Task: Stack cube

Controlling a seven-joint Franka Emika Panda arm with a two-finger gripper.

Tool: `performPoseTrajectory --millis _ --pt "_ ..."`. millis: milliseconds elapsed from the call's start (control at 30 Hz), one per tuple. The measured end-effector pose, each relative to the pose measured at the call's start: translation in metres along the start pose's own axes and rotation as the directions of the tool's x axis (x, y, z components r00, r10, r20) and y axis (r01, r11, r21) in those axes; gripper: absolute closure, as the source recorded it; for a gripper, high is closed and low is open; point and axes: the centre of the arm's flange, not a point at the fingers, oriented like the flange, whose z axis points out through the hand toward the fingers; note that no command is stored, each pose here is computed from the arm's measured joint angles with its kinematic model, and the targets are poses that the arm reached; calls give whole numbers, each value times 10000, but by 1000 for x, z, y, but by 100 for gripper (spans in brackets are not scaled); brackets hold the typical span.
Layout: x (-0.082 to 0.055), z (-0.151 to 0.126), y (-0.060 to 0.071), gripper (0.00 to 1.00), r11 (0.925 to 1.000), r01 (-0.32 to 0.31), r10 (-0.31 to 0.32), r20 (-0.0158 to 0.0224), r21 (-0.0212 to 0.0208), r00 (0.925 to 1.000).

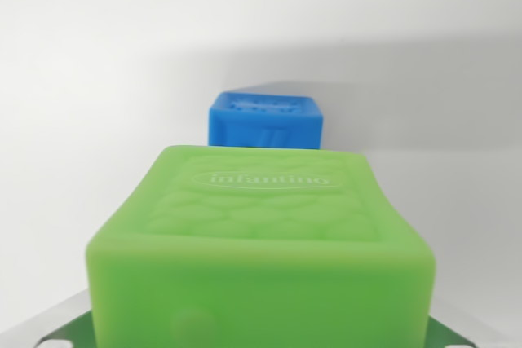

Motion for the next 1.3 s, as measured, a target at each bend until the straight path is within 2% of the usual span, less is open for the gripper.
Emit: performPoseTrajectory --millis 133,300,433,600,700,967,1233,1267,1300 --pt "0 15 0 100 10000 2 -1 44 -31 10000" --pt "0 28 0 100 10000 2 -2 26 -10 10000" --pt "-1 38 0 100 10000 2 -2 28 -7 10000" --pt "-1 50 1 100 10000 3 -3 48 -19 10000" --pt "-1 56 1 100 10000 3 -3 38 -8 10000" --pt "-1 68 1 100 10000 3 -3 49 -12 10000" --pt "-1 72 1 100 10000 3 -3 43 -5 10000" --pt "-1 72 1 0 10000 3 -3 42 -4 10000" --pt "-1 72 1 0 10000 3 -3 41 -3 10000"
